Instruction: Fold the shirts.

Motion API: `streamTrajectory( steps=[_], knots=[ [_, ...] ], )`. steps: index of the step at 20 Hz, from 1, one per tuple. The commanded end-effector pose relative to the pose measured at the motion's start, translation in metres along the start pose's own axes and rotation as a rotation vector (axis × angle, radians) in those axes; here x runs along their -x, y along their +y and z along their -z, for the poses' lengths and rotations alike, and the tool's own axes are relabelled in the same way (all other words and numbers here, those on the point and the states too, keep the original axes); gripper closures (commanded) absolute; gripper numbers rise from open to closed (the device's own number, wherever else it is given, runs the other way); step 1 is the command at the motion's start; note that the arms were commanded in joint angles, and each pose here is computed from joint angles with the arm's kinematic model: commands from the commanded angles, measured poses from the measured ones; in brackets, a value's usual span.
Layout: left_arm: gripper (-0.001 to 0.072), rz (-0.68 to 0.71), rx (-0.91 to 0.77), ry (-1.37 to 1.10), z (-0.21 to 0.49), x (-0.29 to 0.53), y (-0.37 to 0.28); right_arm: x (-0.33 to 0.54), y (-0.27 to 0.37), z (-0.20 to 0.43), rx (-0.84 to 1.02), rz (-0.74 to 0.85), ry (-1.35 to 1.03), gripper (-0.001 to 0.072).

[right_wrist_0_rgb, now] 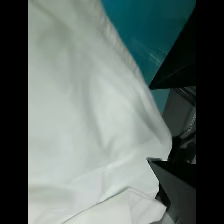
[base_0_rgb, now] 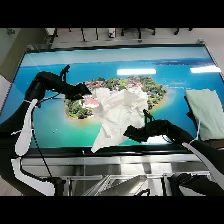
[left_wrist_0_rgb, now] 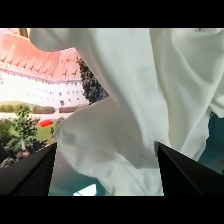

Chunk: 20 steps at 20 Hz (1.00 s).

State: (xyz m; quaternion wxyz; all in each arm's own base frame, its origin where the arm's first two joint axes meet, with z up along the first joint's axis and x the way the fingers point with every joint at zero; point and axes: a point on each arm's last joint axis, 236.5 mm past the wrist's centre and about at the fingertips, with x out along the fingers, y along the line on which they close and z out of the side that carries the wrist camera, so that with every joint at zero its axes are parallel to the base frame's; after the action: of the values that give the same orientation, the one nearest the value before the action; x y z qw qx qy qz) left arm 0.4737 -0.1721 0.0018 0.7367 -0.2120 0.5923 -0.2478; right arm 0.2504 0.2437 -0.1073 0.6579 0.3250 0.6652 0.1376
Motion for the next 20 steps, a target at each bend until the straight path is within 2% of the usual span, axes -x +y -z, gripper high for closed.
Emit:
streamTrajectory(
  steps=[1, 2, 3, 4, 7, 9, 13, 15, 20],
  knots=[
    [0.0025, 0.013, 0.003, 0.017, -0.002, 0.019, 0.004, -0.014, -0.001, 0.005, -0.025, 0.022, -0.014, 0.0216],
    [0.0025, 0.014, 0.004, 0.020, -0.002, 0.022, 0.004, -0.014, 0.003, 0.002, -0.017, 0.018, -0.030, 0.0331],
    [0.0025, 0.015, 0.009, 0.024, -0.001, 0.025, 0.007, -0.013, 0.008, -0.007, -0.009, 0.010, -0.064, 0.0624],
    [0.0025, 0.016, 0.009, 0.031, 0.000, 0.026, 0.006, -0.011, 0.012, -0.016, 0.004, 0.002, -0.092, 0.0686],
    [0.0033, 0.021, 0.013, 0.062, 0.008, 0.028, 0.008, 0.010, 0.020, -0.031, 0.110, 0.000, -0.096, 0.0688],
    [0.0033, 0.027, 0.004, 0.099, 0.016, 0.029, 0.006, 0.049, -0.004, -0.048, 0.119, 0.061, -0.116, 0.0688],
    [0.0033, 0.040, -0.006, 0.160, 0.031, 0.028, -0.001, 0.166, -0.091, -0.100, -0.027, 0.232, -0.352, 0.0688],
    [0.0034, 0.043, -0.025, 0.175, 0.035, 0.022, -0.010, 0.213, -0.125, -0.113, -0.130, 0.234, -0.467, 0.0688],
    [0.0034, 0.050, -0.098, 0.227, 0.057, -0.016, -0.046, 0.232, -0.164, -0.106, -0.175, 0.244, -0.448, 0.0688]
  ],
)
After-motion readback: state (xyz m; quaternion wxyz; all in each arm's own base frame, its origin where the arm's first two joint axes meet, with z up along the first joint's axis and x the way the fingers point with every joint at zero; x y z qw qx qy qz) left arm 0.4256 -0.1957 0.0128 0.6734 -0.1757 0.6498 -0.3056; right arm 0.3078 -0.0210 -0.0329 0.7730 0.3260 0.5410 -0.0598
